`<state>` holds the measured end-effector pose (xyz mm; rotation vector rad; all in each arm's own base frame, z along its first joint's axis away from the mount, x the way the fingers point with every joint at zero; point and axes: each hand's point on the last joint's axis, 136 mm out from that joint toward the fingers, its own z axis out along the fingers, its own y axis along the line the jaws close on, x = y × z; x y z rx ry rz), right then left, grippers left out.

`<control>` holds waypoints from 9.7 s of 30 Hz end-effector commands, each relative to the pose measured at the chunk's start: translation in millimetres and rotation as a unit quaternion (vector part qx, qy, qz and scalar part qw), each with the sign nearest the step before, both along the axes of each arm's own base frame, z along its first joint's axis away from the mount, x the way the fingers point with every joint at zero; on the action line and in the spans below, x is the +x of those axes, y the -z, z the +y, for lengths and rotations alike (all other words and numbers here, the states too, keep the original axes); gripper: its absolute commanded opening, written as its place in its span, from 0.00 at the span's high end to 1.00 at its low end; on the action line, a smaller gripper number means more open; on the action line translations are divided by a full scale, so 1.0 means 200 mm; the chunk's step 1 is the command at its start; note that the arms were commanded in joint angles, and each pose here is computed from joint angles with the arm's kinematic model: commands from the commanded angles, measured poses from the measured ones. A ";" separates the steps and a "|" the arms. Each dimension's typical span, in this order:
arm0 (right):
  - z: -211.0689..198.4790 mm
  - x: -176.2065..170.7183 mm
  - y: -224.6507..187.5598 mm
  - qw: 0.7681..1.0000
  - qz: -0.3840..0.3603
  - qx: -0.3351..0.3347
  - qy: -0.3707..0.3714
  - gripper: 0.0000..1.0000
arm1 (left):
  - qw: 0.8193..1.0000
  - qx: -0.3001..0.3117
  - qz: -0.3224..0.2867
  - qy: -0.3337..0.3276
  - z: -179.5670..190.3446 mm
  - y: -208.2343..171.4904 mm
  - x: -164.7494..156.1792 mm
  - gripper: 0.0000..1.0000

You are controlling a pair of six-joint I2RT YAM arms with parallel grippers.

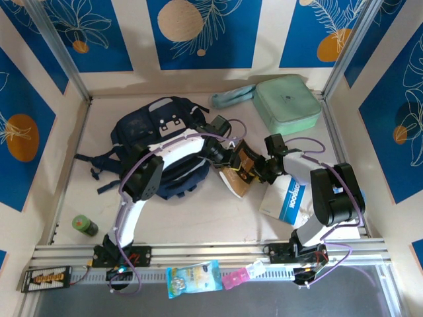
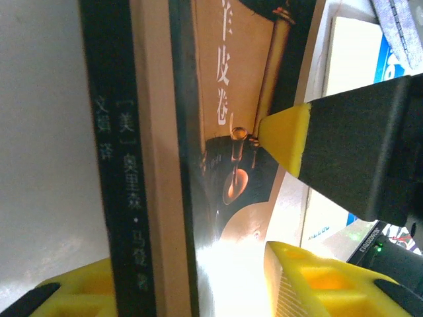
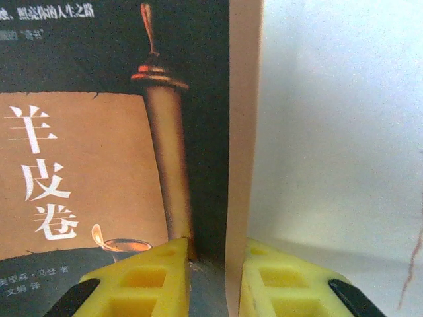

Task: Pack the student bag
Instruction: Pick up the book at the center of the table, then pass the book, then open the student bag at the middle-left of the table, then place the book in the student bag.

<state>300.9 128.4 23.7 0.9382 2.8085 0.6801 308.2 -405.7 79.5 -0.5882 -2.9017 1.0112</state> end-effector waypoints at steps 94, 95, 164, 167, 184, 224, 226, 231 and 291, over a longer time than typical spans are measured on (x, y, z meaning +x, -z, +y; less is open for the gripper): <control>0.84 0.70 -1.36 0.760 -0.389 0.503 0.133 0.34 | 0.738 -0.351 -0.211 -0.536 0.87 -1.24 0.68 1.00; 0.87 0.70 -1.36 0.761 -0.384 0.506 0.129 0.34 | 0.739 -0.351 -0.210 -0.535 0.86 -1.24 0.69 1.00; 0.06 0.33 -1.13 0.888 -0.407 0.187 0.102 0.87 | 0.906 0.304 -0.234 0.177 1.22 -0.13 0.16 0.28; 0.05 0.33 -1.13 0.888 -0.407 0.185 0.105 0.86 | 0.909 0.299 -0.219 0.191 1.20 -0.10 0.14 0.29; 0.04 0.32 -1.10 0.891 -0.398 0.187 0.110 0.86 | 0.908 0.295 -0.213 0.208 1.15 -0.05 0.13 0.34; 0.15 0.10 -1.06 0.895 -0.412 0.166 -0.033 0.85 | 0.825 0.221 -0.510 -0.105 1.10 -1.18 0.52 1.00; 0.22 0.07 -1.06 0.888 -0.411 0.197 -0.058 0.85 | 0.825 0.212 -0.511 -0.114 1.08 -1.20 0.54 1.00; 0.43 0.00 -1.09 0.874 -0.405 0.242 -0.116 0.85 | 0.822 0.217 -0.507 -0.140 1.09 -1.22 0.58 1.00; 1.06 0.41 -0.33 0.981 -0.097 0.149 -0.075 0.51 | 0.847 0.156 -0.487 -0.142 1.01 -1.26 0.56 1.00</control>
